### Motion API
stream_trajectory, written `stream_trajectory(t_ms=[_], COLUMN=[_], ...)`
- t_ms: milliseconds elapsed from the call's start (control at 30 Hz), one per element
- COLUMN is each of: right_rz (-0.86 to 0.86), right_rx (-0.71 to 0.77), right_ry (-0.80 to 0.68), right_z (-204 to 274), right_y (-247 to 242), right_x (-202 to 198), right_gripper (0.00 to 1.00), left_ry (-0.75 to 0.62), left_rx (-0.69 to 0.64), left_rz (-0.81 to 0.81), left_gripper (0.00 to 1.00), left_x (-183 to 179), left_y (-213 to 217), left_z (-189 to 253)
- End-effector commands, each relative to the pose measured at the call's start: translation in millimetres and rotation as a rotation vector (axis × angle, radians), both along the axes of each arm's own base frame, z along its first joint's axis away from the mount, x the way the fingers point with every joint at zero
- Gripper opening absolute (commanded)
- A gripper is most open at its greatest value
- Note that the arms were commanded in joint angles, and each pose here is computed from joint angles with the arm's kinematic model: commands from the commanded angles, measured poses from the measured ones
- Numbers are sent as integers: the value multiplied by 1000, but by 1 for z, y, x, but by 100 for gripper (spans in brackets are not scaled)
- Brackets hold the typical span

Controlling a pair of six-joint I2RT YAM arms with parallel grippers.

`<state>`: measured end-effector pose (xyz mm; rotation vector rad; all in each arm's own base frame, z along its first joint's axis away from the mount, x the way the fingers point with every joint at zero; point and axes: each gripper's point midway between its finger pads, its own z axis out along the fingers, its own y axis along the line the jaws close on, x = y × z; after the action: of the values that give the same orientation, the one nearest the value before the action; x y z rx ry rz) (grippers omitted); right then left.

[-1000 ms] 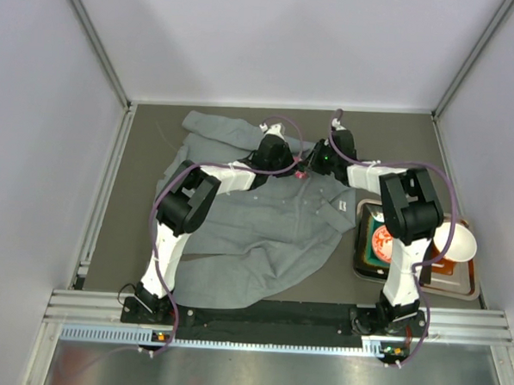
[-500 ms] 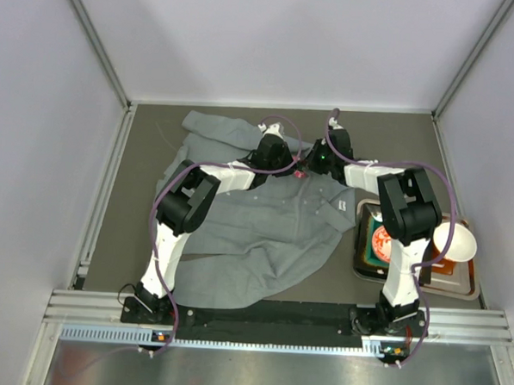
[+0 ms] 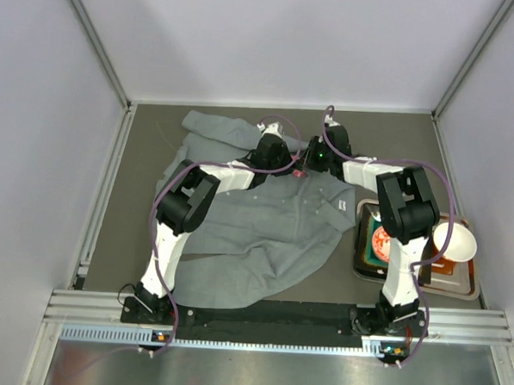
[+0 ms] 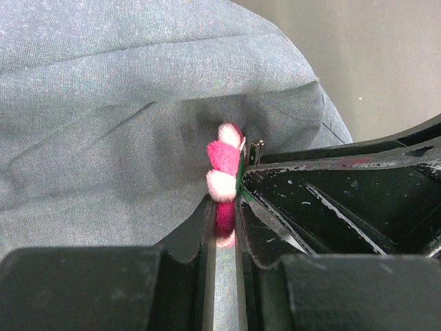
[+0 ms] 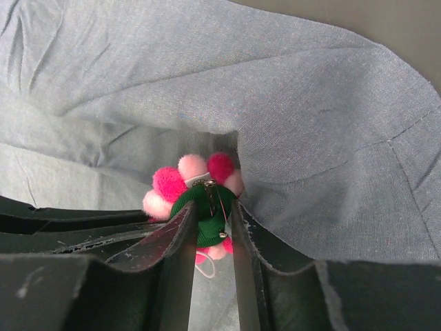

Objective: Remove the brooch from the garment
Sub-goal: Open the brooch with the flattened clothing.

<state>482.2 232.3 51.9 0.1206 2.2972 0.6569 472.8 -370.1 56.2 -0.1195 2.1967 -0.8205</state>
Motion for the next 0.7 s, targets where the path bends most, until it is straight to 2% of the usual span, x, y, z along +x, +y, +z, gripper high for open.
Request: stream_trajectory(t_ms=[0, 167, 467, 667], right_rz=[94, 82, 74, 68], right_rx=[23, 14, -11, -19], right_ry=[-11, -13, -19, -17], right_z=[2, 2, -1, -3], right_y=[30, 28, 24, 23], right_x=[-6, -6, -4, -4], right_gripper=[28, 28, 19, 20], left_ry=[-90, -90, -91, -93], left_rx=[-104, -104, -113, -116], left_rz=[-67, -67, -71, -72], left_gripper=[0, 0, 0, 0], left_x=[1, 2, 1, 2], left_y=[-28, -29, -31, -31], left_z=[34, 33, 36, 38])
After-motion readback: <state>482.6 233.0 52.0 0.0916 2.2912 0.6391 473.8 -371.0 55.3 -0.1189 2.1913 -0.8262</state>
